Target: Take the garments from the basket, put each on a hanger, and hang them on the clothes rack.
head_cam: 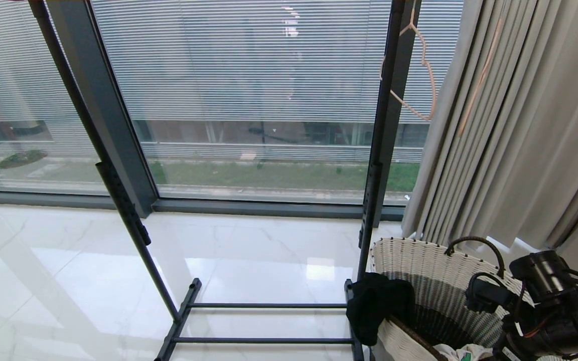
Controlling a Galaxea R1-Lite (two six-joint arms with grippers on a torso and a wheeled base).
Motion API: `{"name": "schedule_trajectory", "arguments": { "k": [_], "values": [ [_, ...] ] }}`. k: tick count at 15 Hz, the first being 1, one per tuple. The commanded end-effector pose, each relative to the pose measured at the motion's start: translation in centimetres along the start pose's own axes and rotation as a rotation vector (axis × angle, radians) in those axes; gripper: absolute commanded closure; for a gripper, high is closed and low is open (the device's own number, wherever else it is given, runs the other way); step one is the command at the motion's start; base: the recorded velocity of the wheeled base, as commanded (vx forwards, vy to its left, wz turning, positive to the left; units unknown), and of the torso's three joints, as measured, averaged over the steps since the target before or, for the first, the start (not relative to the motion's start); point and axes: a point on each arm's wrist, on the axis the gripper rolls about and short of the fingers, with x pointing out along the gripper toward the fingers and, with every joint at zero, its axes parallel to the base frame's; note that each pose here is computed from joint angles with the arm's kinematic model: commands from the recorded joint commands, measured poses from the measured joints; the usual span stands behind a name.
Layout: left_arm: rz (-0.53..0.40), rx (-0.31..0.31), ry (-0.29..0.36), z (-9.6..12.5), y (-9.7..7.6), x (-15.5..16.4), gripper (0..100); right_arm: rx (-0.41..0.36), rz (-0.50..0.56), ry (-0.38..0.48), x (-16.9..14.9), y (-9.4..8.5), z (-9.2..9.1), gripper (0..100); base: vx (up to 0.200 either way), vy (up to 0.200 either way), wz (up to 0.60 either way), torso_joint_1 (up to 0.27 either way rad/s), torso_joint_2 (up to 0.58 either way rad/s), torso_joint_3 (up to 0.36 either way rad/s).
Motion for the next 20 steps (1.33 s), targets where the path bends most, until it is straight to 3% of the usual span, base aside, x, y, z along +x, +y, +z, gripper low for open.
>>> {"name": "schedule_trajectory", "arguments": {
  "k": [1, 3, 4, 7, 9, 12, 15, 20],
  "values": [
    [0.000, 0.000, 0.000, 0.0, 0.0, 0.0, 0, -0.001, 0.009, 0.015, 0.4, 0.1, -0.1, 0, 0.000, 0.000, 0.00, 0.000, 0.00, 0.000],
    [0.000, 0.000, 0.000, 0.0, 0.0, 0.0, 0, -0.002, 0.016, 0.026, 0.5, 0.3, -0.4, 0, 0.000, 0.000, 0.00, 0.000, 0.00, 0.000],
    [0.000, 0.000, 0.000, 0.0, 0.0, 0.0, 0, -0.002, 0.020, 0.032, 0.5, 0.4, -0.6, 100, 0.000, 0.000, 0.00, 0.000, 0.00, 0.000],
    [0.000, 0.000, 0.000, 0.0, 0.0, 0.0, 0, -0.002, 0.018, 0.027, 0.2, 0.9, -1.4, 100, 0.000, 0.000, 0.00, 0.000, 0.00, 0.000],
    [0.000, -0.001, 0.000, 0.0, 0.0, 0.0, 0, 0.004, -0.018, -0.038, -1.4, 0.8, -1.3, 100, 0.000, 0.000, 0.00, 0.000, 0.00, 0.000],
    [0.000, -0.003, -0.001, 0.0, 0.0, 0.0, 0, -0.010, -0.066, -0.141, -5.9, 0.6, -0.3, 100, 0.000, 0.000, 0.00, 0.000, 0.00, 0.000],
    [0.000, -0.001, -0.001, 0.0, 0.0, 0.0, 0, -0.025, -0.071, -0.179, -11.8, 0.0, 1.1, 100, 0.000, 0.000, 0.00, 0.000, 0.00, 0.000],
    [0.000, 0.000, 0.000, 0.0, 0.0, 0.0, 0, -0.058, -0.059, -0.327, -18.1, 1.2, 2.9, 100, -0.120, 0.000, 0.00, 0.003, 0.00, 0.001]
  ]
}}
